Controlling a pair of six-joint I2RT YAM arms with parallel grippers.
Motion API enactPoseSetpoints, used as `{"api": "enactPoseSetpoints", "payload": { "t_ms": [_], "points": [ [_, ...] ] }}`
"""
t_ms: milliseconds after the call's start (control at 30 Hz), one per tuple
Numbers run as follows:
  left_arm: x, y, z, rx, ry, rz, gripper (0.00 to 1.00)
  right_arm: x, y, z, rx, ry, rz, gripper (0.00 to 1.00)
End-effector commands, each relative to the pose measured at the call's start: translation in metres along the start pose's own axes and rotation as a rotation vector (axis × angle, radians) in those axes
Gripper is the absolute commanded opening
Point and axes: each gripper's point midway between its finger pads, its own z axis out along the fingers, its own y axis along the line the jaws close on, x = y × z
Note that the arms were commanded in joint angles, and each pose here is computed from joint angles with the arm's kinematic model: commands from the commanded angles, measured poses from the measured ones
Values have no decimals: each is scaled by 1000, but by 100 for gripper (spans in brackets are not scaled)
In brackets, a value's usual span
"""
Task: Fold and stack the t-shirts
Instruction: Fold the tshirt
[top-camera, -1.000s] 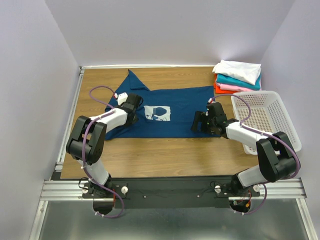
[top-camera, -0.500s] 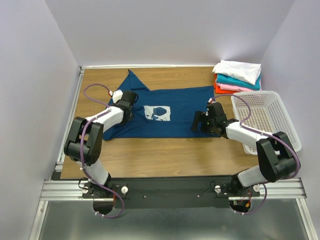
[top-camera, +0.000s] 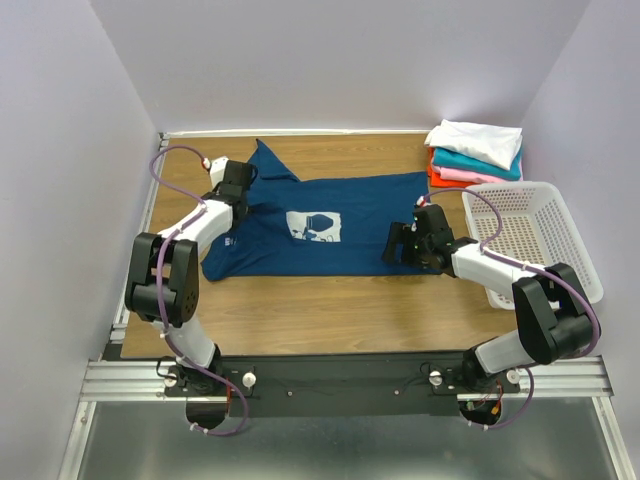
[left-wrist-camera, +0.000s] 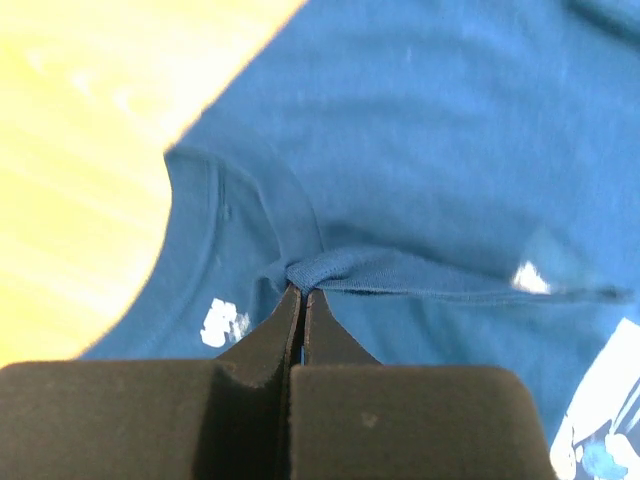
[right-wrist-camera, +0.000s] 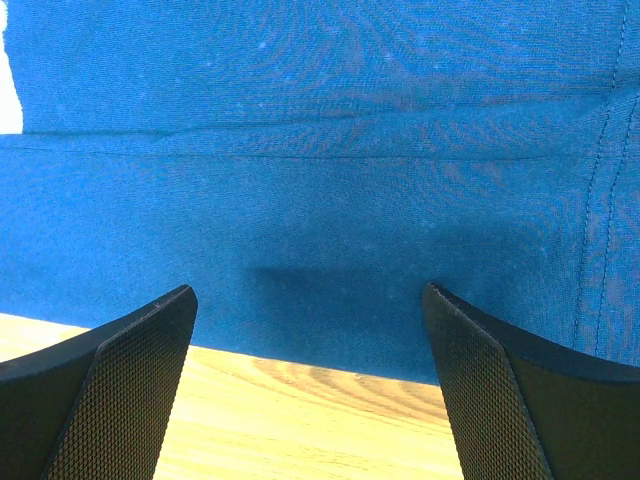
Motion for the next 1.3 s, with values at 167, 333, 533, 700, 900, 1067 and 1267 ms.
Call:
{"api": "enactPoseSetpoints", "payload": {
  "t_ms": [167,333,533,700,900,1067,1267],
  "points": [
    [-39,-40,23,171,-78,167,0,26,-22,6,90,83,3,100],
    [-33,-52,43,193,-37,240,0,27,-23,7,95,85,-1,100],
    [-31,-41,58,83,15,250,27,29,-23,8,92,96,-1,100],
    [-52,-40,56,19,-6,190,98,26,-21,6,86,89,-5,100],
    [-71,-53,27,103,-46,104,98,11,-11,-5,44,36,-19,100],
    [-59,-71,-9,315,-77,18,98,-8,-2,-22,12,-42,-8,100],
    [-2,-79,-16,465,6,-8,98,-28,6,-21,19,-79,59,100]
  ]
}}
